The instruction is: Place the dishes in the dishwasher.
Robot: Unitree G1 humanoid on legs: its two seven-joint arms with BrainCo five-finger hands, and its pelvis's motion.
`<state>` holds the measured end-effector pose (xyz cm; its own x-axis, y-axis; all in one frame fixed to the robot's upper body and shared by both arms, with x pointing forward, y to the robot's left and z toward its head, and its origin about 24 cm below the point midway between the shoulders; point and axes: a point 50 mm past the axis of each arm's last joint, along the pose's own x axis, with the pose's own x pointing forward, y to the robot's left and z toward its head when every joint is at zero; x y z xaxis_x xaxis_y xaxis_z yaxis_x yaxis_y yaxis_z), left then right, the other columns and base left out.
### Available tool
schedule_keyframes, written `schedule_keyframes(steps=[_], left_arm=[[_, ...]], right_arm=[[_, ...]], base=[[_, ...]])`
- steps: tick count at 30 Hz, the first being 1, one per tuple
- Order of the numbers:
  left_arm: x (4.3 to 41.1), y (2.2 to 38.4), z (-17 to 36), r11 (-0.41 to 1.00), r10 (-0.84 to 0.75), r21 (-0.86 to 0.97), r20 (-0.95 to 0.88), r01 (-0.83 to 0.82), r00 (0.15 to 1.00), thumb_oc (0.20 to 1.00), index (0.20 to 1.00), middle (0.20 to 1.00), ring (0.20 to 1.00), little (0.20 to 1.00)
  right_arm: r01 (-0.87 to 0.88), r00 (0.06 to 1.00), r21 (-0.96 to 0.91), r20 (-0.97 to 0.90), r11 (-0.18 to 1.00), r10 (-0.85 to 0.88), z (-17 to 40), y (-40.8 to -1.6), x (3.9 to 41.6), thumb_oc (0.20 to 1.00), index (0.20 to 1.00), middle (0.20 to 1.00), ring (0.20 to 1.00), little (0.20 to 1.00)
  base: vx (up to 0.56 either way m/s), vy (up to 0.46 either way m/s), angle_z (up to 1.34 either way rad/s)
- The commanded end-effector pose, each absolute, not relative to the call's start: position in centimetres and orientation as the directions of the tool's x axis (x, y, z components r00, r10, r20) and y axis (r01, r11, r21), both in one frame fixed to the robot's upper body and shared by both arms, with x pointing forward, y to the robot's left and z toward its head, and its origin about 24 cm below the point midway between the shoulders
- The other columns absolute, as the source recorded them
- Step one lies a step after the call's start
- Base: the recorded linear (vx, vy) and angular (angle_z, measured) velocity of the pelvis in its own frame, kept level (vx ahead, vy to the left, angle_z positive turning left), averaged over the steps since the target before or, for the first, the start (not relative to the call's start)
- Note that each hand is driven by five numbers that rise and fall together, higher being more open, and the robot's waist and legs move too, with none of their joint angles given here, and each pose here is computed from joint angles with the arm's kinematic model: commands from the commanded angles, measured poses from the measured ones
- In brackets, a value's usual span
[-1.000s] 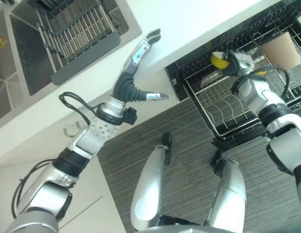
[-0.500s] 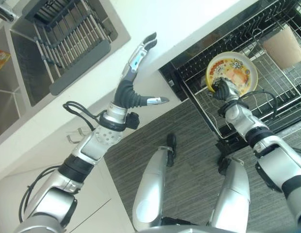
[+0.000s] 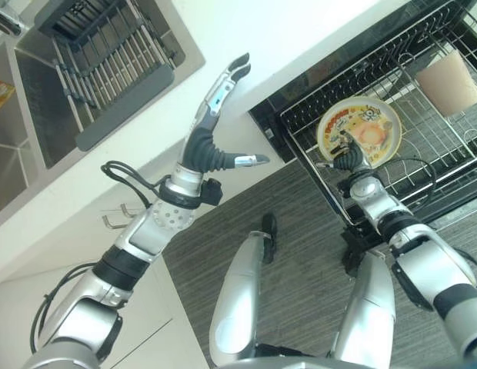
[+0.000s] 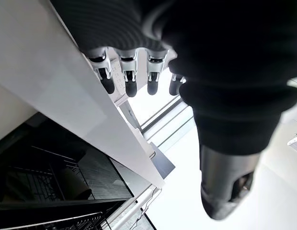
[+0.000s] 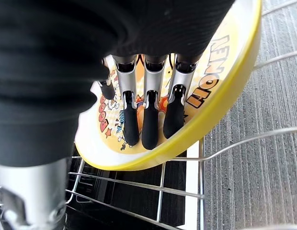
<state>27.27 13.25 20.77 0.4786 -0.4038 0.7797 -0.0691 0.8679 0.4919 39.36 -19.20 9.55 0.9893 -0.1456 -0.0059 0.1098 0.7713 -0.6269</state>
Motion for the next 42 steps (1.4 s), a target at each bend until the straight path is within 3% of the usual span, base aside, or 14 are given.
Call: schedule_keyframes(steps=[1, 10, 18, 22, 34, 36, 42], left_arm=[[26.4, 13.2, 21.9, 0.881, -0.390, 0.465, 0.821, -0.091, 0.417, 1.000, 1.000, 1.000, 1.000, 1.000], [26.1, 13.4, 20.8, 0.874, -0.380, 0.472, 0.810, -0.115, 0.446, 1.000, 1.000, 1.000, 1.000, 1.000], [25.3, 14.6, 20.2, 0.866, -0.350, 0.471, 0.810, -0.166, 0.471, 1.000, 1.000, 1.000, 1.000, 1.000], [24.9, 15.1, 20.4, 0.865, -0.326, 0.463, 0.814, -0.196, 0.481, 1.000, 1.000, 1.000, 1.000, 1.000], [23.0, 18.3, 19.9, 0.861, -0.268, 0.450, 0.799, -0.238, 0.539, 1.000, 1.000, 1.000, 1.000, 1.000], [22.5, 19.0, 19.3, 0.860, -0.252, 0.452, 0.782, -0.239, 0.570, 1.000, 1.000, 1.000, 1.000, 1.000], [21.6, 21.6, 17.1, 0.849, -0.163, 0.452, 0.717, -0.274, 0.678, 1.000, 1.000, 1.000, 1.000, 1.000]], right_arm=[[0.071, 0.991, -0.556, -0.057, 0.828, -0.123, 6.7, -18.5, 38.0, 1.000, 1.000, 1.000, 1.000, 1.000], [0.083, 0.969, -0.339, 0.247, 0.937, 0.004, 12.6, -13.0, 37.5, 1.000, 1.000, 1.000, 1.000, 1.000], [0.133, 0.817, -0.229, 0.577, 0.964, 0.024, 18.2, -11.3, 33.4, 1.000, 1.000, 1.000, 1.000, 1.000], [0.151, 0.705, -0.158, 0.709, 0.976, 0.006, 20.7, -11.8, 30.6, 1.000, 1.000, 1.000, 1.000, 1.000], [0.039, 0.562, -0.153, 0.821, 0.987, 0.105, 22.0, -15.7, 23.7, 1.000, 1.000, 1.000, 1.000, 1.000], [0.064, 0.554, -0.136, 0.829, 0.989, 0.078, 21.5, -16.8, 22.6, 1.000, 1.000, 1.000, 1.000, 1.000], [0.351, 0.519, -0.034, 0.839, 0.936, -0.165, 19.3, -21.7, 20.6, 1.000, 1.000, 1.000, 1.000, 1.000]], base=[[0.01, 0.011, -0.04], [0.02, 0.008, -0.06], [-0.02, -0.002, -0.05], [-0.02, 0.023, -0.13], [0.05, -0.029, -0.08], [0.14, -0.061, 0.03], [0.18, 0.000, -0.14]])
